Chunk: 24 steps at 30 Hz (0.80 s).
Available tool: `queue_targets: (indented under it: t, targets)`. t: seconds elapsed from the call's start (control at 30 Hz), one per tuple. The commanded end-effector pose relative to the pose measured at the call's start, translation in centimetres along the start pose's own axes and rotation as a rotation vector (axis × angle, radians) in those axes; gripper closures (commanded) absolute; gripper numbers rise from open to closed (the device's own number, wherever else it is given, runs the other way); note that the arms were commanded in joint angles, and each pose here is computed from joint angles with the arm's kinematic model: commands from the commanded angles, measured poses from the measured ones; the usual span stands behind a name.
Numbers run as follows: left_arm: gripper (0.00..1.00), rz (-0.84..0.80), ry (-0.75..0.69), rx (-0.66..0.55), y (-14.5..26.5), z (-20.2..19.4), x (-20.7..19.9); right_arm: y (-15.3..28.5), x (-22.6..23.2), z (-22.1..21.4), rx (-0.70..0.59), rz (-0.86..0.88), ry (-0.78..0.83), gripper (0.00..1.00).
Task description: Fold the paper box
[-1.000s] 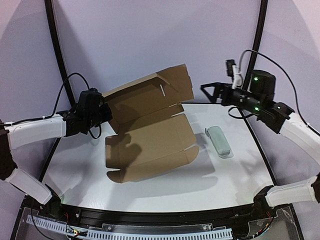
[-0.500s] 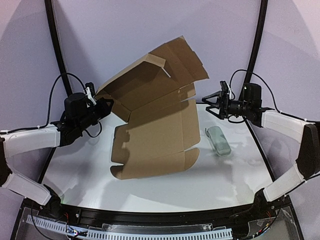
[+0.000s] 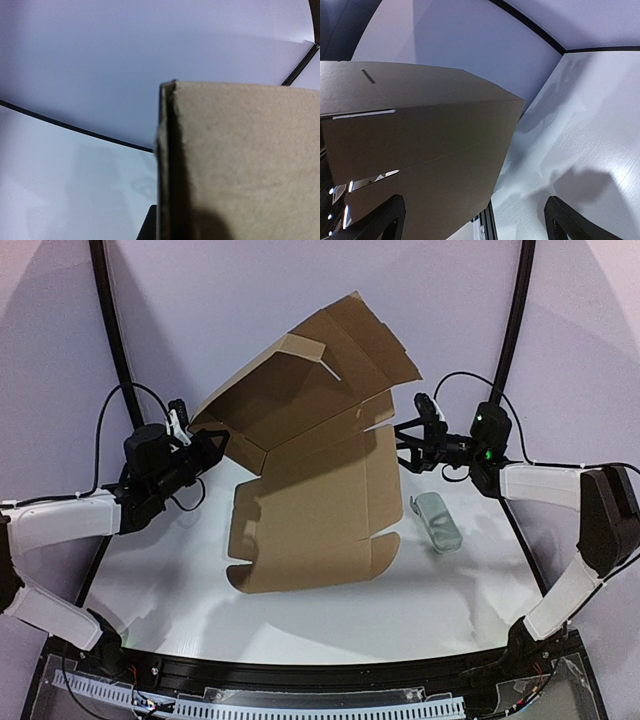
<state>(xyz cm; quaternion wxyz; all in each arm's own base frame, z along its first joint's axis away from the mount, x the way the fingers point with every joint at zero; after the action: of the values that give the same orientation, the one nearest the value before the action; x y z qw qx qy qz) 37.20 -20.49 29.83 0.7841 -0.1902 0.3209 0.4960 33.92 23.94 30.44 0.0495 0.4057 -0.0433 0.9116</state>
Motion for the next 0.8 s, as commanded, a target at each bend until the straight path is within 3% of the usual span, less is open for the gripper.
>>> queue_targets:
  t: [0.0, 0.77]
  targets:
    - [0.99, -0.031, 0.024, -0.021, 0.3, 0.3, -0.4, -0.6, 2.6, 0.7, 0.013, 0.079, 0.084, 0.02]
    - [0.99, -0.002, 0.037, 0.011, 0.2, -0.7, 0.5, -4.0, 4.9, 2.2, -0.01, 0.138, 0.095, 0.02]
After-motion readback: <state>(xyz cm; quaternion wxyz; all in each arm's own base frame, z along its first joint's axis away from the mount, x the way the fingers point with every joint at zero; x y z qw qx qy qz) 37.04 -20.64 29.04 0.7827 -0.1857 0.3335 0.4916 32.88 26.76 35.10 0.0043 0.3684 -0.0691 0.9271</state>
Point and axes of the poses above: each gripper's point midway between its finger pads, its own y axis back along the fingers, its own x axis along the line the jaws close on, z = x × y, the point moved 2 cm from there along y, back along the fingers, and after that the axes turned 6 degrees about y, right-handed, at the moved point
